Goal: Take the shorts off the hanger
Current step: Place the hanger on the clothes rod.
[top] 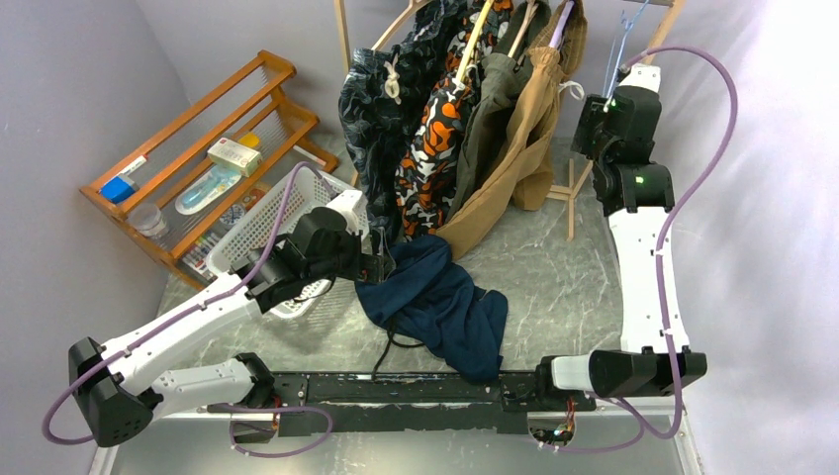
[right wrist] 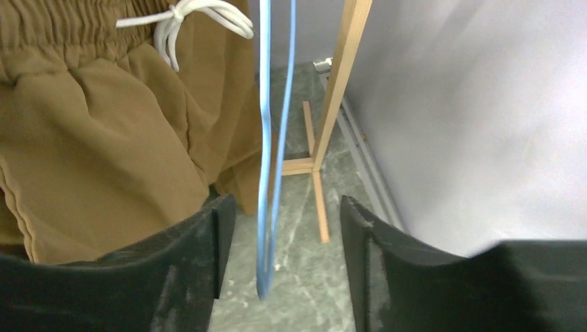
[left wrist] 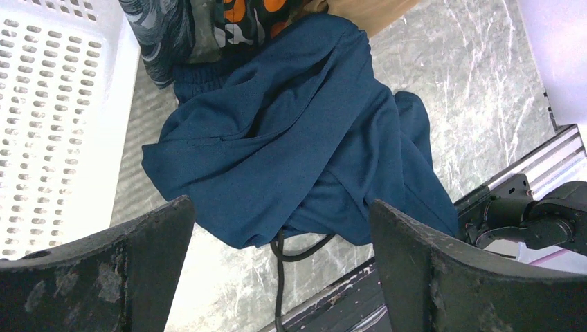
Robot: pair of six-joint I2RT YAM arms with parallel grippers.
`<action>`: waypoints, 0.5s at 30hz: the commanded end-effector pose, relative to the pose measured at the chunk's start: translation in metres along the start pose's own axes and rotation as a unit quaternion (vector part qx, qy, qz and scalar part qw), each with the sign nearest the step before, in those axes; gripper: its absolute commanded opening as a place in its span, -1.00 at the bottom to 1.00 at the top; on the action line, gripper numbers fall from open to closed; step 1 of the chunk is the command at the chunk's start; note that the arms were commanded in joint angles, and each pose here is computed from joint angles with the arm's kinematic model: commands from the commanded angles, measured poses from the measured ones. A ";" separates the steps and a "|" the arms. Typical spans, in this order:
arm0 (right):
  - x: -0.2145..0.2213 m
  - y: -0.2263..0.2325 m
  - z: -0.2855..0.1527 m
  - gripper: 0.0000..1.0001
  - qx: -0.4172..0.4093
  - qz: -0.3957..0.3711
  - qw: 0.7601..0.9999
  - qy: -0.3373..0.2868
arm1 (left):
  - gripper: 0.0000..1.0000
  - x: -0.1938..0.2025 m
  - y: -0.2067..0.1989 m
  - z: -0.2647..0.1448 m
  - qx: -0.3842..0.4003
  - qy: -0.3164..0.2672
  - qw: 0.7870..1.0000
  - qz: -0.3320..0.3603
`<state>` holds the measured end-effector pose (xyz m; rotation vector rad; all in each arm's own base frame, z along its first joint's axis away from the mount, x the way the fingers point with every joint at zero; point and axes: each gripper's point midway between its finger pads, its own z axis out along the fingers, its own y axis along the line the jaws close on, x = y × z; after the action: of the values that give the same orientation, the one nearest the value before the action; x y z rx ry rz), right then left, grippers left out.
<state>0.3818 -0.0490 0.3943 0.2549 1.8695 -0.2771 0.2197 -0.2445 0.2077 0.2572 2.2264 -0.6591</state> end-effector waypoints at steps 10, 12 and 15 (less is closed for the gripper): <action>0.021 -0.024 -0.083 0.99 -0.009 0.090 0.995 -0.036 | 0.99 -0.007 -0.006 0.002 0.010 -0.012 1.000 -0.020; 0.053 -0.022 -0.096 1.00 -0.022 0.124 0.992 -0.021 | 0.99 -0.007 -0.007 0.006 0.012 -0.011 0.999 -0.027; 0.088 -0.017 -0.129 1.00 -0.056 0.179 0.982 -0.010 | 0.99 -0.003 -0.012 0.013 0.026 -0.006 0.999 -0.036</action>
<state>0.2656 -0.0384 0.3823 0.3945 1.7546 -0.1002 0.2214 -0.2487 0.2070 0.2218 2.2325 -0.6817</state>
